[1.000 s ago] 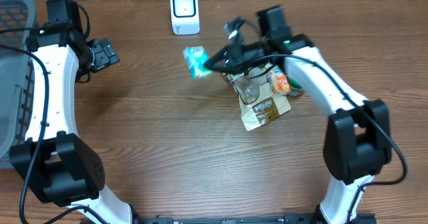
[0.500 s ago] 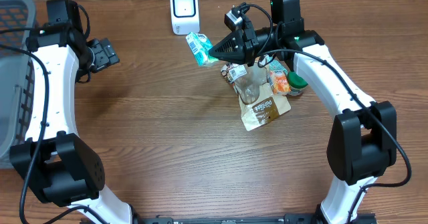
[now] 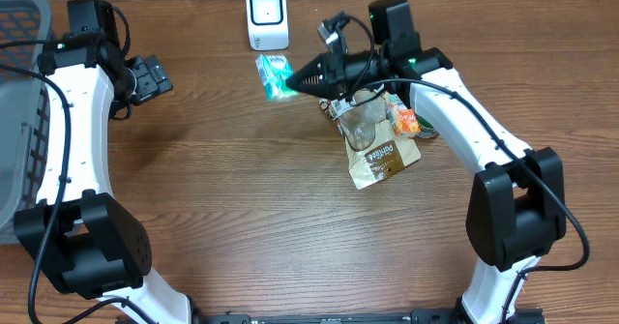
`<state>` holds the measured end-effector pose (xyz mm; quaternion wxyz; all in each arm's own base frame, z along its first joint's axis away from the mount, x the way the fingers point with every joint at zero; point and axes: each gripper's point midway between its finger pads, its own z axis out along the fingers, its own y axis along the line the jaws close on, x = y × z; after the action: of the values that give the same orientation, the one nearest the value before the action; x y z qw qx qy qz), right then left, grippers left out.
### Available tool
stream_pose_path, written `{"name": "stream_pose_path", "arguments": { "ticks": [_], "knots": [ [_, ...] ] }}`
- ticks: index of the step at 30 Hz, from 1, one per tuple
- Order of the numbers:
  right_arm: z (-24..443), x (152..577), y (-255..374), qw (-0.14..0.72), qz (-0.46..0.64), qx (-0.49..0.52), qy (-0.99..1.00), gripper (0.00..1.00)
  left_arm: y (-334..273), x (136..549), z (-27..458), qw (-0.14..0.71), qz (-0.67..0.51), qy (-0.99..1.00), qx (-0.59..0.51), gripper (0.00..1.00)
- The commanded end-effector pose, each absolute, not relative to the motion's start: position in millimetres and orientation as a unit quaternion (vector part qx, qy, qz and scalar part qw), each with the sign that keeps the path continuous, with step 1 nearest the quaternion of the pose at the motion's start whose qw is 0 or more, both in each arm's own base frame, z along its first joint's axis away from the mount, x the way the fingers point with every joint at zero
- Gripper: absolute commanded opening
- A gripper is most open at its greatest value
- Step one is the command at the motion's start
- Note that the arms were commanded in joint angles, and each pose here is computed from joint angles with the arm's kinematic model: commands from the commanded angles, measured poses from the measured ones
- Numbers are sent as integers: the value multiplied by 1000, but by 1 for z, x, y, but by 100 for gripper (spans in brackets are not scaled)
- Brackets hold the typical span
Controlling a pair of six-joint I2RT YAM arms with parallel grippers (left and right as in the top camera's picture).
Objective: Scan the item barcode
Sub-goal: 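Carry the teal pack to the scanner and hold it there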
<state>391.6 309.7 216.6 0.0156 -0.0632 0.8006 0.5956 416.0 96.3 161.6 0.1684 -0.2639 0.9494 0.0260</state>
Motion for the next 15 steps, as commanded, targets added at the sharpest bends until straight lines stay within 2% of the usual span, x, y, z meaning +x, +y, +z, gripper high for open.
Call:
{"name": "stream_pose_path", "arguments": {
  "ticks": [1, 4, 8, 15],
  "knots": [
    [183, 412, 298, 103, 483, -54, 868, 4, 97, 414, 166, 173, 32, 951, -254, 99],
    [166, 413, 287, 114, 416, -46, 901, 4, 97, 414, 166, 173, 32, 951, -254, 100],
    [175, 423, 268, 143, 338, -50, 929, 4, 97, 414, 166, 173, 32, 951, -254, 100],
    [247, 478, 240, 280, 188, -65, 939, 4, 97, 414, 166, 173, 32, 951, -254, 100]
  ]
}}
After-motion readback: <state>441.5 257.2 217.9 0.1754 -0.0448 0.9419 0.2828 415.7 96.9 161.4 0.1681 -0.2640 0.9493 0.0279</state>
